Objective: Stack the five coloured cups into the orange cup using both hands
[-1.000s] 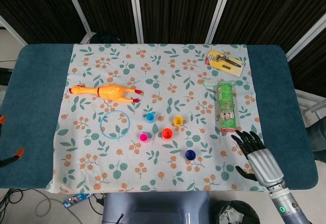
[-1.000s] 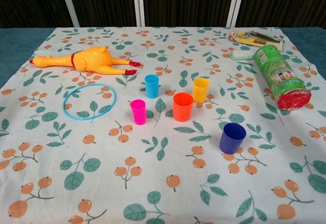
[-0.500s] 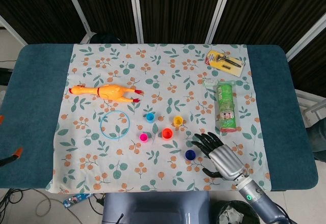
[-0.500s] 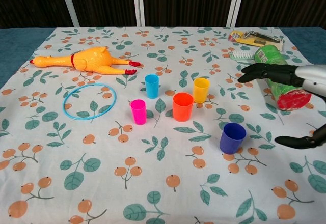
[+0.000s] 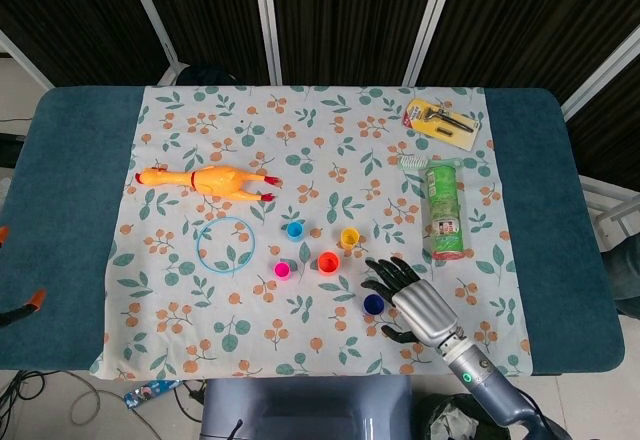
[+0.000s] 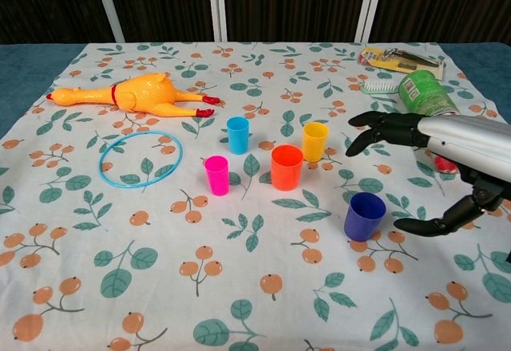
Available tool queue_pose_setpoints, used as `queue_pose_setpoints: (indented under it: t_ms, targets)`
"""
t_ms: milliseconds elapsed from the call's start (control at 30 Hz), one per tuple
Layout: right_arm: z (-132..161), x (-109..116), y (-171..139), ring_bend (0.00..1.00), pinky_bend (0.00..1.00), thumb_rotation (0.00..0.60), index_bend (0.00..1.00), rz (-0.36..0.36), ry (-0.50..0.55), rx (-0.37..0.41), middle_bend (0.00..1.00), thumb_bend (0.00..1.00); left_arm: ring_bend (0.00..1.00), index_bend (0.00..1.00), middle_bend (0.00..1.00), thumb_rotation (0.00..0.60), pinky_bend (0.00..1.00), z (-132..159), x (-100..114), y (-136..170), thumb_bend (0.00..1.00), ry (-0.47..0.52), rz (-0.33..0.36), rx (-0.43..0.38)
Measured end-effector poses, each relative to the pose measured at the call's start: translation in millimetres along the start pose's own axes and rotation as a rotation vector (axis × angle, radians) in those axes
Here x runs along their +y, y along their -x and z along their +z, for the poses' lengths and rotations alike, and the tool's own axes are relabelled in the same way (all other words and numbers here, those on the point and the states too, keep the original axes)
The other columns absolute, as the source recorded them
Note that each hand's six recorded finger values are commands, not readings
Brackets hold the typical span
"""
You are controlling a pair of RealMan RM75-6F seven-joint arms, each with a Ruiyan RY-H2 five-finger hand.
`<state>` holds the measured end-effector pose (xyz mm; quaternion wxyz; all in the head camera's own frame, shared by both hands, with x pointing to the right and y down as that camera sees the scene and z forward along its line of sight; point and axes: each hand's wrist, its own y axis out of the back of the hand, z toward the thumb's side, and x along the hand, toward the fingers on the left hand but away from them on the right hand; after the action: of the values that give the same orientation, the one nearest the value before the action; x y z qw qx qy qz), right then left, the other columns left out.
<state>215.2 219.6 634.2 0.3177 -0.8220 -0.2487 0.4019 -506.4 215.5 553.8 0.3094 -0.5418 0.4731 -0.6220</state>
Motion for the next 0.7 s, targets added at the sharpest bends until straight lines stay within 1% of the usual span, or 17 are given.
queue_pose_setpoints:
  t_ms: [267, 700]
  targets:
    - [-11.2, -9.8, 3.4, 0.00, 0.01, 0.600, 0.29, 0.031, -0.014, -0.035, 0.00, 0.34, 0.00, 0.07, 0.03, 0.600, 0.00, -1.9, 1.1, 0.3, 0.17, -0.003, 0.001, 0.012]
    - [-18.1, -20.7, 9.6, 0.00, 0.02, 0.600, 0.31, 0.034, -0.022, -0.057, 0.00, 0.34, 0.00, 0.07, 0.03, 0.600, 0.00, -1.3, 0.4, 0.2, 0.17, -0.005, -0.001, 0.014]
